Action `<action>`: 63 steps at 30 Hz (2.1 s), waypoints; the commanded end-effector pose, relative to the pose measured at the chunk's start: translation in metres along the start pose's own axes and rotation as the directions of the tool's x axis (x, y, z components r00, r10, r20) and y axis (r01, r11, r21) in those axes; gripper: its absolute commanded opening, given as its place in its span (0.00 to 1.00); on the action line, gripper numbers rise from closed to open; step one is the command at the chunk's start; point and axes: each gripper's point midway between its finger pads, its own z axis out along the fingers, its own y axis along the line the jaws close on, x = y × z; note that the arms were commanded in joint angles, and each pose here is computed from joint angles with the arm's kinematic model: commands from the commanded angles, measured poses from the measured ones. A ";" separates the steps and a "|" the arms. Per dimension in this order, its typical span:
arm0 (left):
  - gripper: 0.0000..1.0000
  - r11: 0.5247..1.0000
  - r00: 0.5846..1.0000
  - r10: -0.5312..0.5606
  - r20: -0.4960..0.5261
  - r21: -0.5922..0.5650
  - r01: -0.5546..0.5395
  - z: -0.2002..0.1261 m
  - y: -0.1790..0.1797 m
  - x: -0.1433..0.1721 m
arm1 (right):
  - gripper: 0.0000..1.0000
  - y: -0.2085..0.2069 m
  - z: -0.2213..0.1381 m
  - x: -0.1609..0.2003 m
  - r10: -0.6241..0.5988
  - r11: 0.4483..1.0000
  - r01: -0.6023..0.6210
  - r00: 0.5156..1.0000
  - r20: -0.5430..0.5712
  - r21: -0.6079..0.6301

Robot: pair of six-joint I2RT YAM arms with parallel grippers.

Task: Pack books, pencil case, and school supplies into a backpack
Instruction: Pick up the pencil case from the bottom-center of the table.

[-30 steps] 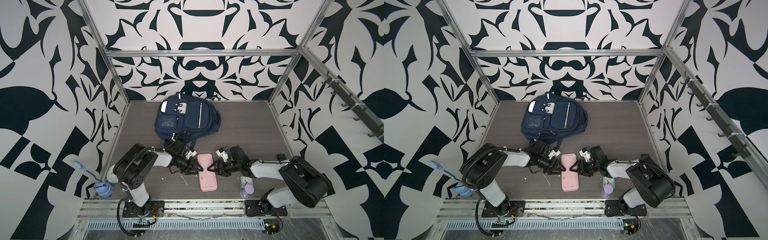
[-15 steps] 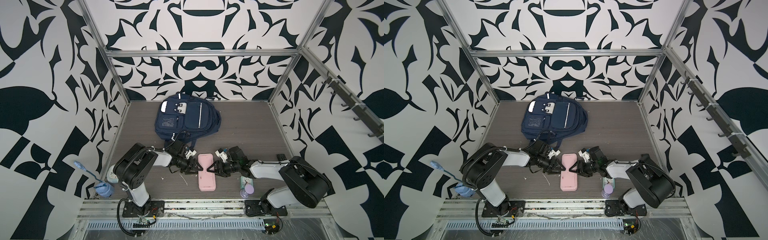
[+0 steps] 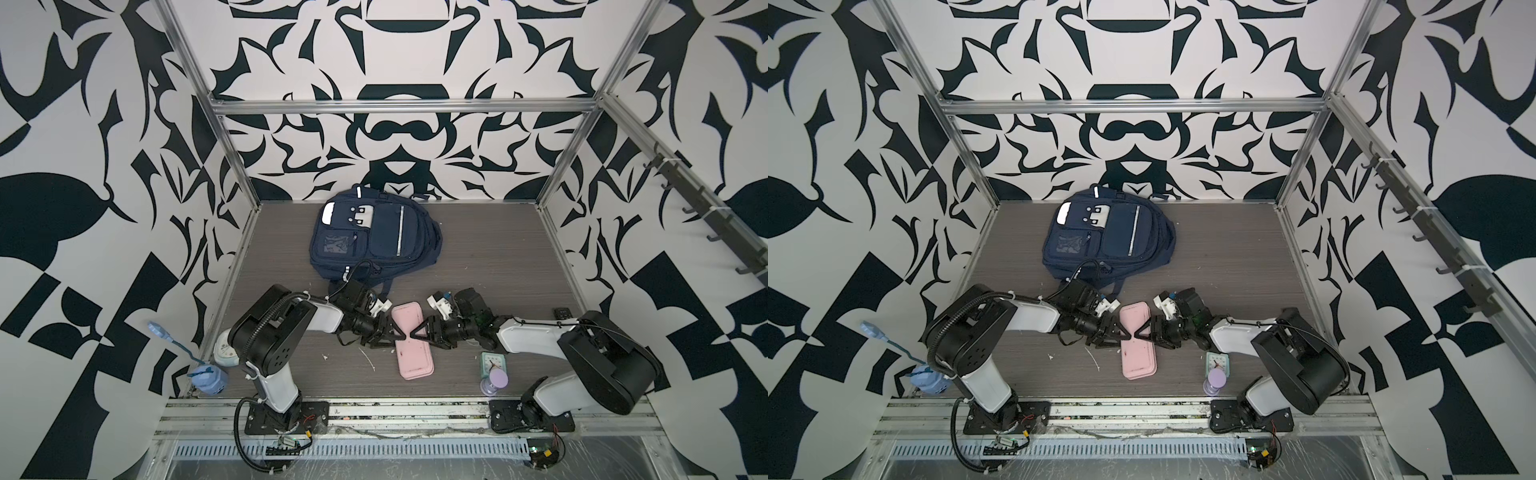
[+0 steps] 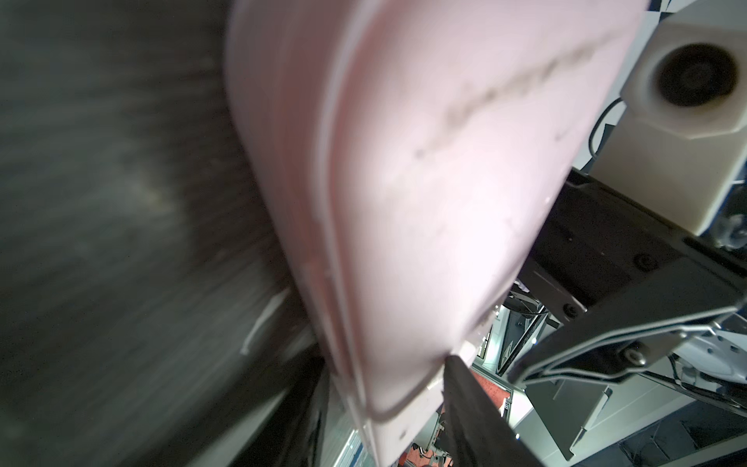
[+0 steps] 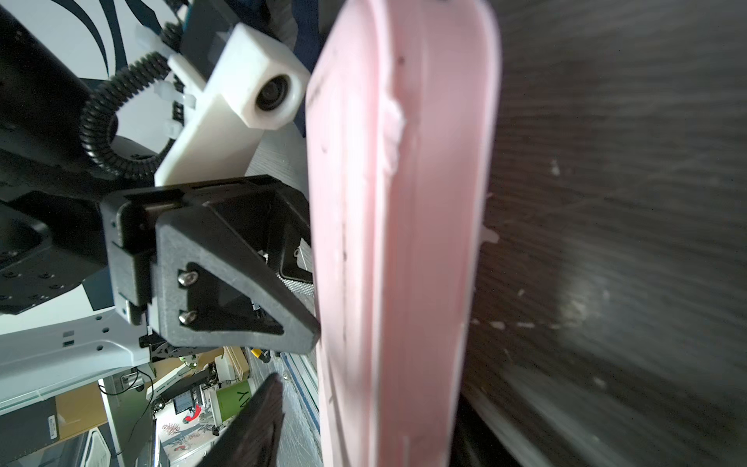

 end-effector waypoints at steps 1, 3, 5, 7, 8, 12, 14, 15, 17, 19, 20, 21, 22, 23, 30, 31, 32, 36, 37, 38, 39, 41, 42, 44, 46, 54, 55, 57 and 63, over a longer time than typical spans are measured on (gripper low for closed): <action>0.49 0.997 0.998 -0.058 0.012 -0.053 0.058 0.001 0.021 0.003 | 0.59 0.027 0.004 -0.010 -0.071 0.995 0.071 0.997 0.012 -0.067; 0.49 0.997 0.998 -0.059 0.009 -0.049 0.059 0.002 0.021 0.004 | 0.58 0.026 0.007 -0.010 -0.070 0.995 0.070 0.998 0.004 -0.065; 0.49 0.997 0.998 -0.057 0.010 -0.041 0.058 0.002 0.019 0.003 | 0.57 0.028 0.010 -0.010 -0.071 0.995 0.071 0.997 -0.001 -0.071; 0.50 0.998 0.998 -0.056 0.011 -0.036 0.056 0.001 0.018 0.003 | 0.56 0.028 0.013 -0.010 -0.071 0.995 0.070 0.997 -0.007 -0.074; 0.50 0.998 0.998 -0.054 0.011 -0.035 0.054 0.001 0.017 0.003 | 0.56 0.028 0.015 -0.010 -0.073 0.995 0.072 0.997 -0.009 -0.075; 0.50 0.998 0.999 -0.049 0.011 -0.031 0.050 0.000 0.016 0.003 | 0.54 0.027 0.018 -0.011 -0.068 0.994 0.067 0.998 -0.009 -0.081; 0.51 0.998 0.999 -0.050 0.012 -0.030 0.051 0.000 0.016 0.003 | 0.51 0.026 0.019 -0.011 -0.065 0.995 0.064 0.998 -0.010 -0.082; 0.51 0.998 0.999 -0.051 0.012 -0.030 0.051 -0.001 0.016 0.004 | 0.49 0.026 0.019 -0.011 -0.064 0.995 0.063 0.998 -0.008 -0.083; 0.52 0.998 0.999 -0.052 0.016 -0.030 0.052 -0.002 0.016 0.004 | 0.47 0.026 0.017 -0.010 -0.066 0.994 0.065 0.998 -0.008 -0.083; 0.53 0.998 0.998 -0.053 0.023 -0.028 0.053 -0.003 0.016 0.002 | 0.46 0.025 0.016 -0.008 -0.068 0.995 0.067 0.998 -0.010 -0.076; 0.53 0.998 0.998 -0.053 0.025 -0.028 0.054 -0.004 0.016 0.002 | 0.45 0.026 0.015 -0.007 -0.071 0.995 0.070 0.997 -0.011 -0.073; 0.53 0.998 0.998 -0.055 0.028 -0.026 0.056 -0.005 0.016 0.001 | 0.44 0.026 0.014 -0.007 -0.073 0.995 0.072 0.997 -0.011 -0.071; 0.54 0.998 0.998 -0.054 0.031 -0.024 0.054 -0.006 0.015 0.000 | 0.43 0.026 0.013 -0.006 -0.076 0.995 0.075 0.997 -0.010 -0.069; 0.54 0.998 0.998 -0.053 0.034 -0.023 0.054 -0.006 0.015 -0.001 | 0.42 0.027 0.013 -0.007 -0.078 0.995 0.077 0.997 -0.009 -0.067; 0.55 0.999 0.997 -0.043 0.066 -0.010 0.043 -0.017 0.008 -0.009 | 0.35 0.027 0.010 -0.006 -0.086 0.995 0.085 0.996 -0.001 -0.060; 0.55 0.999 0.997 -0.037 0.071 -0.010 0.037 -0.019 0.005 -0.010 | 0.34 0.028 0.009 -0.006 -0.089 0.994 0.089 0.996 0.000 -0.056; 0.56 0.999 0.997 -0.031 0.076 -0.014 0.032 -0.021 0.004 -0.010 | 0.33 0.028 0.008 -0.006 -0.092 0.994 0.092 0.996 0.003 -0.052; 0.56 0.999 0.995 0.009 0.103 -0.037 -0.005 -0.030 -0.006 -0.017 | 0.31 0.029 0.002 -0.010 -0.103 0.994 0.104 0.994 0.020 -0.037; 0.56 0.998 0.993 0.027 0.114 -0.051 -0.022 -0.033 -0.009 -0.019 | 0.31 0.029 -0.001 -0.012 -0.103 0.994 0.104 0.994 0.027 -0.030; 0.56 0.997 0.991 0.047 0.125 -0.068 -0.038 -0.037 -0.013 -0.021 | 0.31 0.029 -0.004 -0.014 -0.102 0.994 0.103 0.994 0.038 -0.023; 0.56 0.995 0.989 0.067 0.135 -0.085 -0.056 -0.040 -0.016 -0.025 | 0.31 0.028 -0.007 -0.016 -0.099 0.995 0.099 0.994 0.046 -0.015; 0.57 0.986 0.981 0.116 0.155 -0.134 -0.096 -0.047 -0.024 -0.033 | 0.31 0.029 -0.016 -0.023 -0.101 0.995 0.101 0.993 0.068 0.000; 0.57 0.982 0.976 0.138 0.167 -0.154 -0.112 -0.051 -0.028 -0.037 | 0.31 0.029 -0.021 -0.027 -0.100 0.995 0.100 0.992 0.079 0.008; 0.58 0.968 0.963 0.185 0.194 -0.203 -0.145 -0.058 -0.038 -0.050 | 0.31 0.029 -0.035 -0.036 -0.095 0.995 0.093 0.989 0.112 0.018; 0.58 0.955 0.947 0.230 0.224 -0.242 -0.174 -0.066 -0.049 -0.065 | 0.31 0.032 -0.050 -0.048 -0.094 0.996 0.092 0.984 0.152 0.015; 0.58 0.881 0.866 0.381 0.323 -0.410 -0.235 -0.094 -0.095 -0.140 | 0.30 0.054 -0.106 -0.101 -0.123 0.992 0.126 0.944 0.306 0.011; 0.58 0.871 0.861 0.392 0.325 -0.432 -0.233 -0.096 -0.099 -0.150 | 0.29 0.056 -0.111 -0.109 -0.123 0.992 0.127 0.938 0.324 0.010; 0.58 0.853 0.854 0.405 0.326 -0.472 -0.224 -0.099 -0.103 -0.168 | 0.28 0.058 -0.120 -0.121 -0.116 0.993 0.122 0.928 0.353 0.006; 0.59 0.772 0.846 0.437 0.306 -0.610 -0.178 -0.110 -0.101 -0.209 | 0.28 0.063 -0.145 -0.155 -0.095 0.993 0.115 0.898 0.429 -0.023</action>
